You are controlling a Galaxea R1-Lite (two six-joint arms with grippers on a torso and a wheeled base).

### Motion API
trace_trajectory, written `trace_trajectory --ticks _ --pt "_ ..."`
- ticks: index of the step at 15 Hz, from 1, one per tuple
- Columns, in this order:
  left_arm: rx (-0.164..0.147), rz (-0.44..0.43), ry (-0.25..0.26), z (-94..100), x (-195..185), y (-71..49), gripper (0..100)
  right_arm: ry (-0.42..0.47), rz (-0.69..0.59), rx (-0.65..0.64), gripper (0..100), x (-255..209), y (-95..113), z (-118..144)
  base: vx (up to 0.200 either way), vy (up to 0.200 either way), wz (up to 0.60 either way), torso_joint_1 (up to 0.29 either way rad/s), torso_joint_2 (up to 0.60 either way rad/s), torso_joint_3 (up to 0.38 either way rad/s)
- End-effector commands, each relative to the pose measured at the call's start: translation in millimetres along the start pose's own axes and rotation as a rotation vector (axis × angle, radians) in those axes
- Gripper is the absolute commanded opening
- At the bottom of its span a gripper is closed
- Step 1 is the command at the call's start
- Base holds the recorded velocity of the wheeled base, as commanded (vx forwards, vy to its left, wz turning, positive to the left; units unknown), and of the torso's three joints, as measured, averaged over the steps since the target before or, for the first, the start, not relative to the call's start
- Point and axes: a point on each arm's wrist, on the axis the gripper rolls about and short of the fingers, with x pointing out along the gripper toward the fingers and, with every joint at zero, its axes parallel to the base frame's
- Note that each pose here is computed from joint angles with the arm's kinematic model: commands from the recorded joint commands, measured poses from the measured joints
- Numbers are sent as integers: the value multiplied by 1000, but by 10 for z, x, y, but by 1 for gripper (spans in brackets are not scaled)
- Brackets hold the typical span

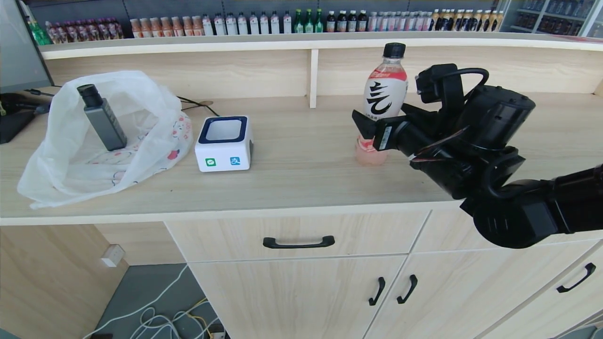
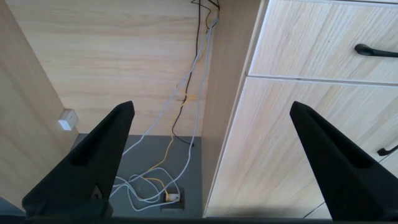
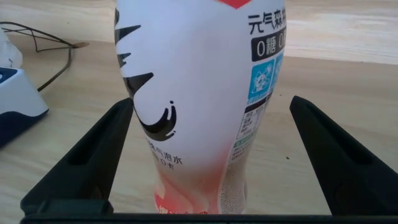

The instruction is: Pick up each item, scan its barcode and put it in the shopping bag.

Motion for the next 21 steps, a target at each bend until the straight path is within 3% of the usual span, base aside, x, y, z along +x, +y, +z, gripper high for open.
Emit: trace_trajectory --ticks 1,19,20,21 --pt "0 0 -1 0 0 0 100 2 -3 -1 100 110 15 -77 0 0 0 0 0 0" --pt "0 0 -1 0 0 0 100 -26 -17 0 100 260 4 -87 0 0 0 0 0 0" --pt "0 0 -1 0 0 0 100 -27 -17 0 0 261 4 -83 0 0 0 0 0 0" --pt "0 0 -1 0 0 0 100 -29 -17 1 0 259 3 -76 0 0 0 0 0 0"
